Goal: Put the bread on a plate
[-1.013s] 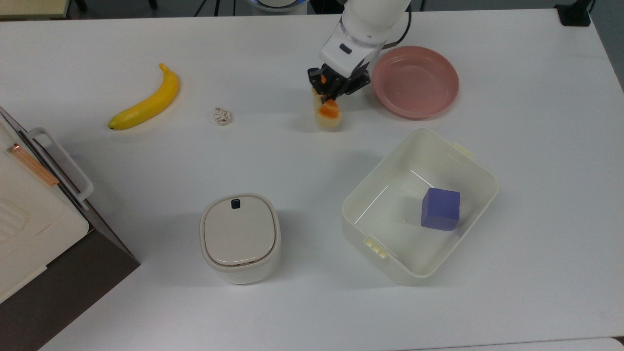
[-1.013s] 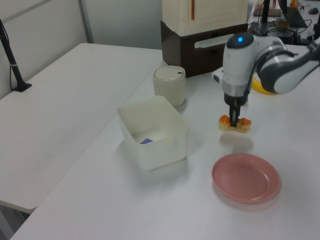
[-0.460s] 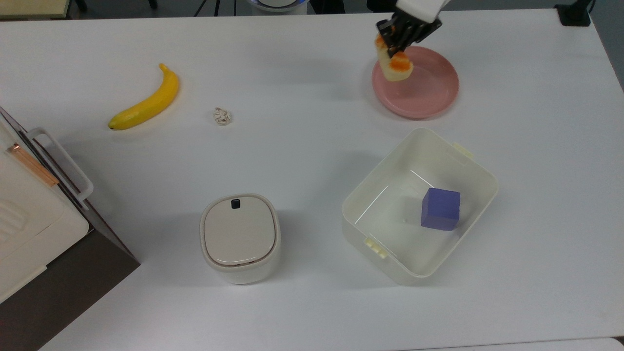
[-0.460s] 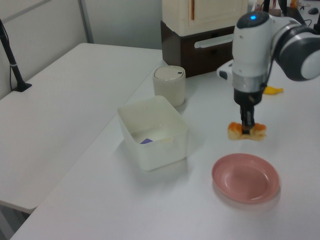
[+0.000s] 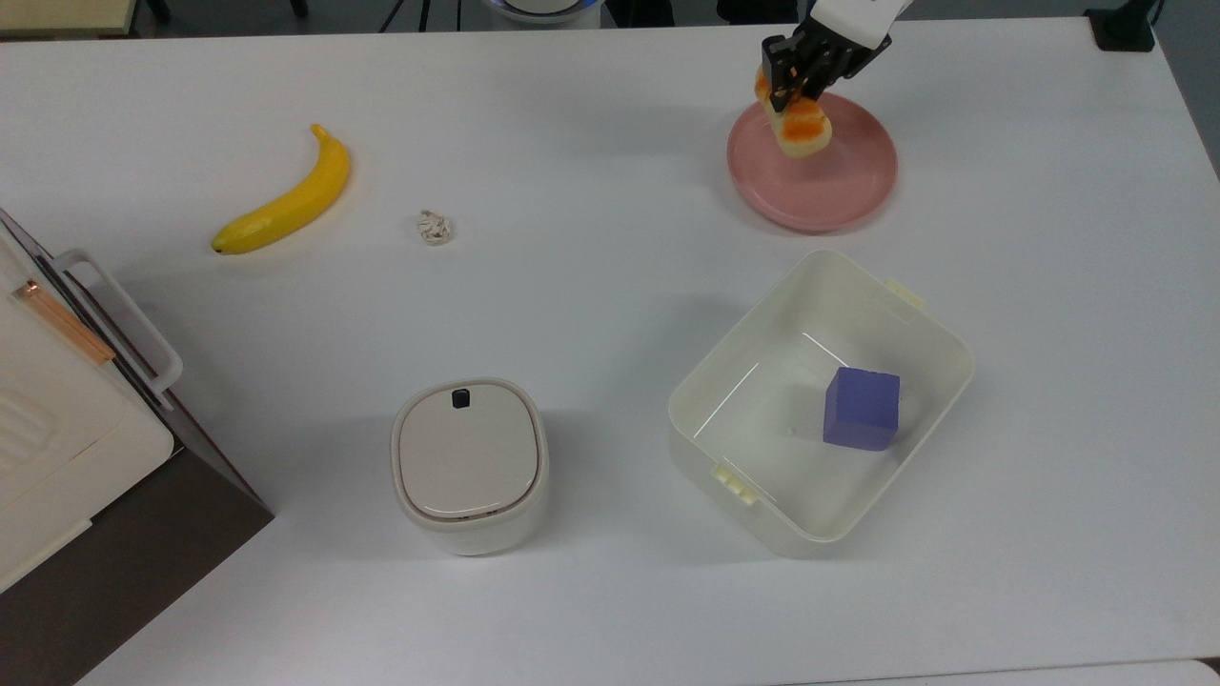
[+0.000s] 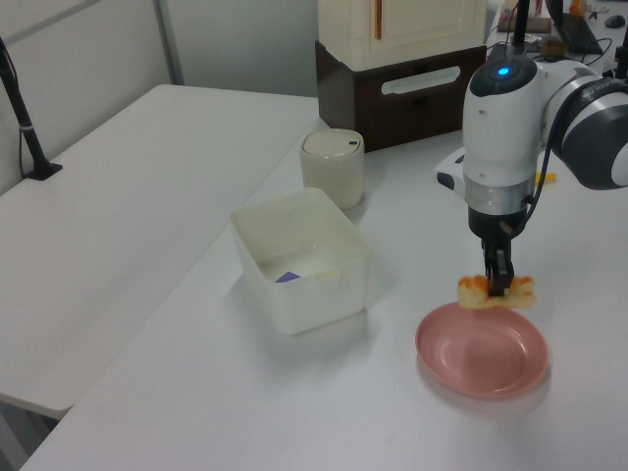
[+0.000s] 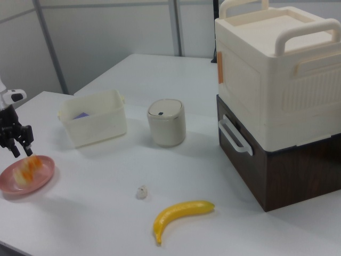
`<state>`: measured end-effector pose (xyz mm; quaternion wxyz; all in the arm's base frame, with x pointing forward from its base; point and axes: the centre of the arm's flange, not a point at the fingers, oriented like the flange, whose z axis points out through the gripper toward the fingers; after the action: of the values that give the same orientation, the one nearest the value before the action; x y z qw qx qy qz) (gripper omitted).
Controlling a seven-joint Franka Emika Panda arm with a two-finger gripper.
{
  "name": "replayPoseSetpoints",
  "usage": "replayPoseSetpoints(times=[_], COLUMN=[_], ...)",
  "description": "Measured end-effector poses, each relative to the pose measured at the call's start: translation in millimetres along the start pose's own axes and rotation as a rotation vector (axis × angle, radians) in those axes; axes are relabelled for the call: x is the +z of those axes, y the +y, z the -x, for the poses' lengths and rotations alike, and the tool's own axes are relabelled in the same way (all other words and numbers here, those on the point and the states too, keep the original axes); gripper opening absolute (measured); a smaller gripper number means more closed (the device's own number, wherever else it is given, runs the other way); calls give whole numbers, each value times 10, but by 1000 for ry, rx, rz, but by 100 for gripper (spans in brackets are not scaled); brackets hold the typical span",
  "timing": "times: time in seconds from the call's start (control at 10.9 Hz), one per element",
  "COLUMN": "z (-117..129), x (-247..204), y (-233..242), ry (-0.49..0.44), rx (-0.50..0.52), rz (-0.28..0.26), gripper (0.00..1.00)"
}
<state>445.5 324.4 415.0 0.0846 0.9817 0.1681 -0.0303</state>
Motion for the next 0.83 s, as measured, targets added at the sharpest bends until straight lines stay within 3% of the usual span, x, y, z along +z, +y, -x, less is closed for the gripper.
replayPoseSetpoints(times=[0.28, 0.37, 0.55, 0.83], z=[-32, -47, -175, -229], x=[-201, -278, -437, -649], y=[49, 98, 583, 2019], ry=[-4, -5, 5, -20], rx=[44, 62, 161, 359], rz=[4, 6, -3, -17], gripper=[92, 100, 100, 100])
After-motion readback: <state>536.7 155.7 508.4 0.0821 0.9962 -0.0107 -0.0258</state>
